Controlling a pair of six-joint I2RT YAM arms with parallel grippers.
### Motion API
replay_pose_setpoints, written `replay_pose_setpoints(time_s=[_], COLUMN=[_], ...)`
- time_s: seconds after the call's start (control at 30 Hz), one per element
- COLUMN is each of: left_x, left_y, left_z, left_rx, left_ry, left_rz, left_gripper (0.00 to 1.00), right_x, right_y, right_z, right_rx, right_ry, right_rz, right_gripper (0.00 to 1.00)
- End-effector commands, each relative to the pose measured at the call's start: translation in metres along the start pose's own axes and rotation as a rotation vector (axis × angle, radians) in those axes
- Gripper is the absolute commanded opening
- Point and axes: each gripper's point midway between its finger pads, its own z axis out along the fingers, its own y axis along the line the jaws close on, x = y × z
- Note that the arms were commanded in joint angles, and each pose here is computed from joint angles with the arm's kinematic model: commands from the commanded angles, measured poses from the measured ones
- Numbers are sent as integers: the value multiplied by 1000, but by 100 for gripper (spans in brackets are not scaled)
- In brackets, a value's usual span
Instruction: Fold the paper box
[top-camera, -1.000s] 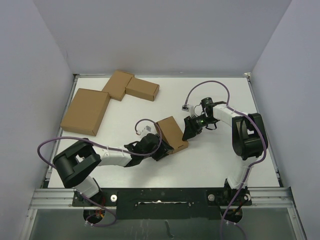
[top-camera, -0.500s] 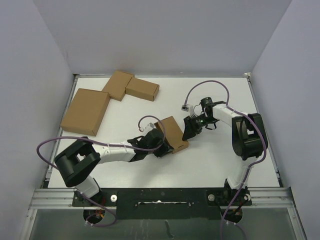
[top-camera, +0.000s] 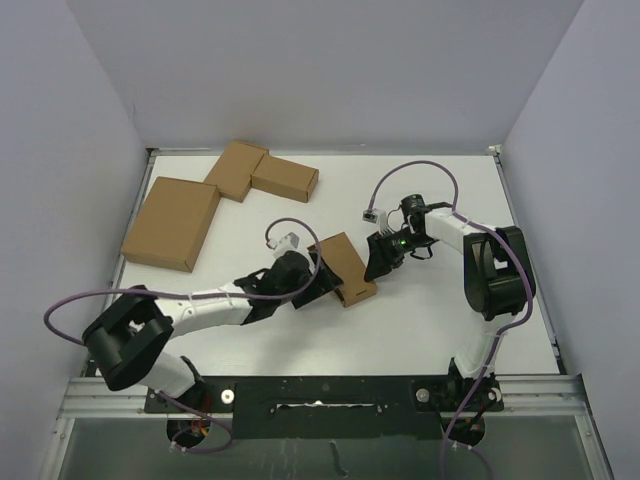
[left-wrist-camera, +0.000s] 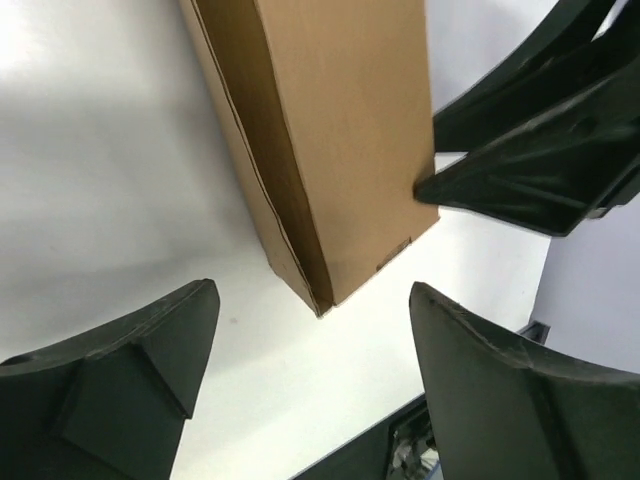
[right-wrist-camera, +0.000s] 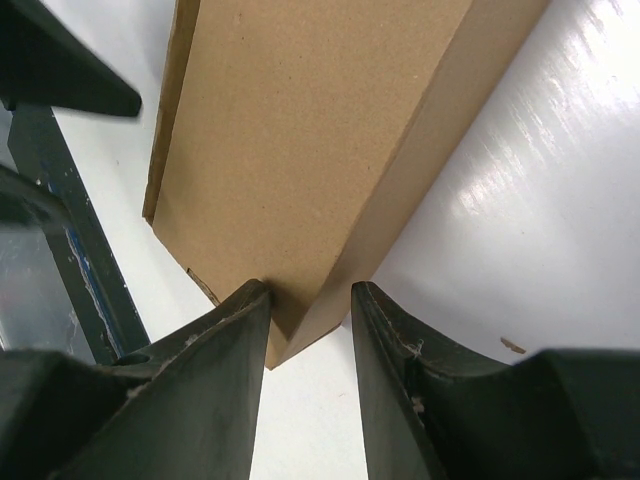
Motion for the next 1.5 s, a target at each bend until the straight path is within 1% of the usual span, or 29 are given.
replay_pose_setpoints(time_s=[0.0, 0.07, 0.17, 0.23, 0.33, 0.5, 0.6, 0.77, 0.9, 1.13, 1.33, 1.4, 1.47], left_x=[-59, -84, -112, -128, -143, -147, -148, -149, -148, -142, -135, -133, -132], left_y=[-22, -18, -14, -9, 0, -1, -4, 1, 6, 13, 15, 16, 16], left_z=[-22, -25, -22, -10, 10, 40, 51, 62, 68, 72, 78, 79, 79], left_rx=[207, 271, 324, 313, 286, 294, 298, 265, 238, 198, 175, 164, 157], left_ry=[-138, -176, -198, -189, -168, -108, -88, -79, -66, -46, -21, -16, -16], left_rz=[96, 103, 154, 166, 141, 103, 88, 77, 76, 84, 100, 108, 115], left_gripper=[80, 89, 94, 93, 89, 75, 71, 64, 54, 40, 10, 4, 2], right_x=[11, 11, 11, 11, 11, 12, 12, 12, 12, 12, 12, 11, 11], right_y=[-20, -20, -21, -21, -21, -21, -22, -21, -21, -21, -21, -21, -20], right_z=[8, 8, 8, 8, 9, 9, 9, 9, 9, 9, 9, 9, 9], right_rx=[79, 80, 81, 81, 81, 79, 79, 77, 77, 77, 78, 79, 78], right_ry=[66, 67, 69, 69, 69, 72, 73, 73, 73, 74, 73, 73, 73], right_rz=[-50, -50, -49, -50, -48, -48, -47, -48, -48, -48, -50, -50, -51], right_gripper=[37, 37, 37, 37, 37, 38, 38, 37, 37, 37, 37, 37, 37])
